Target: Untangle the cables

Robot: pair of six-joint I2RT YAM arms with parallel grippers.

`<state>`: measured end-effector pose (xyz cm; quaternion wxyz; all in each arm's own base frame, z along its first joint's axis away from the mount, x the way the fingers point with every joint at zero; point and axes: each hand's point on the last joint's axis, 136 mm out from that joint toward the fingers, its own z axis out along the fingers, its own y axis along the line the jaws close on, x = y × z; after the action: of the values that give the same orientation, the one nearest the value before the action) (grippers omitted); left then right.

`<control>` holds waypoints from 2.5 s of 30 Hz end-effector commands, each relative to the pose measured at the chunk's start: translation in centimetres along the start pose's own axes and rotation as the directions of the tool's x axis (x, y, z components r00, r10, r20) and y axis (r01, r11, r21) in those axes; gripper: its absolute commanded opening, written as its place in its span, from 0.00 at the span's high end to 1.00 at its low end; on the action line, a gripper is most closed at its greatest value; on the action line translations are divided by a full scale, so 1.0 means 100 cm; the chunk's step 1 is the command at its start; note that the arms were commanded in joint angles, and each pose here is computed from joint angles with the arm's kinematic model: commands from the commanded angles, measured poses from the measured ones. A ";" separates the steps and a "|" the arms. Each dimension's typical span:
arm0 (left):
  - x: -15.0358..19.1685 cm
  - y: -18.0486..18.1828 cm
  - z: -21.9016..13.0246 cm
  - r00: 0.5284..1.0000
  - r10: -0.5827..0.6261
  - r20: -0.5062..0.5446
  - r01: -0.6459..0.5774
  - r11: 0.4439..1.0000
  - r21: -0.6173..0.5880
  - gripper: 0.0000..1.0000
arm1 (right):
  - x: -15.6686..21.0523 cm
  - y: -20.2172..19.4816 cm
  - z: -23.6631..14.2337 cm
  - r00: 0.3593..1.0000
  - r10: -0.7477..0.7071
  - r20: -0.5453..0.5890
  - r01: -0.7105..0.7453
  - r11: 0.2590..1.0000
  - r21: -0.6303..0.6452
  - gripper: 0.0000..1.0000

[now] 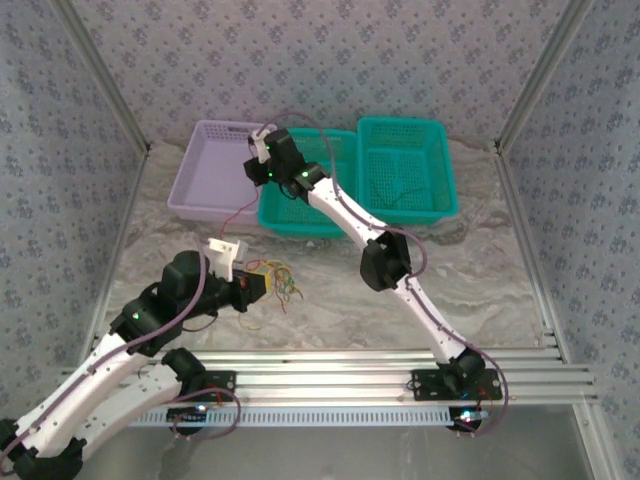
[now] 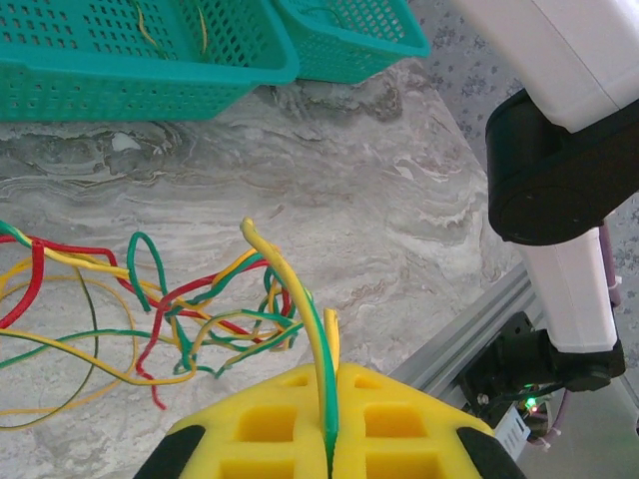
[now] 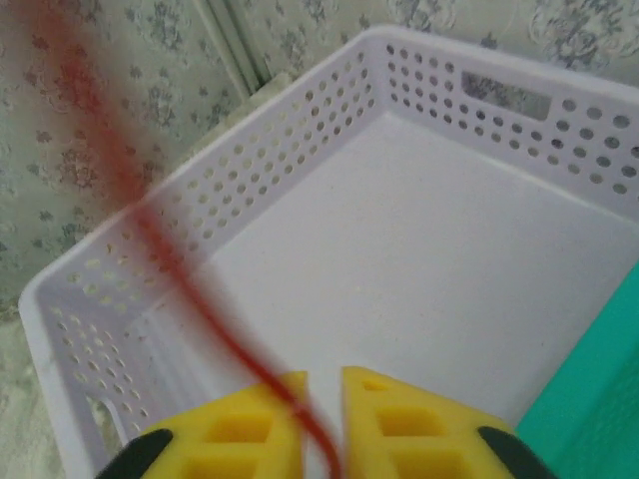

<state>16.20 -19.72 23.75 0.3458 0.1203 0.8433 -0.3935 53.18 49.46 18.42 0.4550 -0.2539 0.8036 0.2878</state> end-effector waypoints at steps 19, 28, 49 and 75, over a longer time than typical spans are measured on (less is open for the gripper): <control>-0.015 -0.025 -0.009 0.998 0.038 0.055 -0.041 0.998 0.057 1.00 | -0.098 0.000 -0.103 0.995 -0.029 0.091 0.024 0.998 0.055 0.00; -0.027 -0.024 -0.016 0.994 -0.009 0.108 0.006 0.999 0.036 1.00 | -0.091 0.021 -0.210 0.993 -0.069 0.093 0.065 0.997 0.040 0.00; -0.062 -0.013 0.003 0.948 -0.207 0.240 0.219 0.976 -0.023 1.00 | 0.132 0.104 -0.329 0.997 0.045 -0.060 -0.059 0.961 -0.270 0.20; -0.081 -0.017 -0.015 0.856 -0.317 0.409 0.339 0.941 0.020 1.00 | 0.184 0.083 -0.284 0.995 0.098 0.030 -0.088 0.967 -0.238 0.30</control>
<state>20.52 -19.50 29.58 0.4297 -0.1031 0.7905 -0.4240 21.20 32.85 14.36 0.3802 -0.2911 0.7854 0.3922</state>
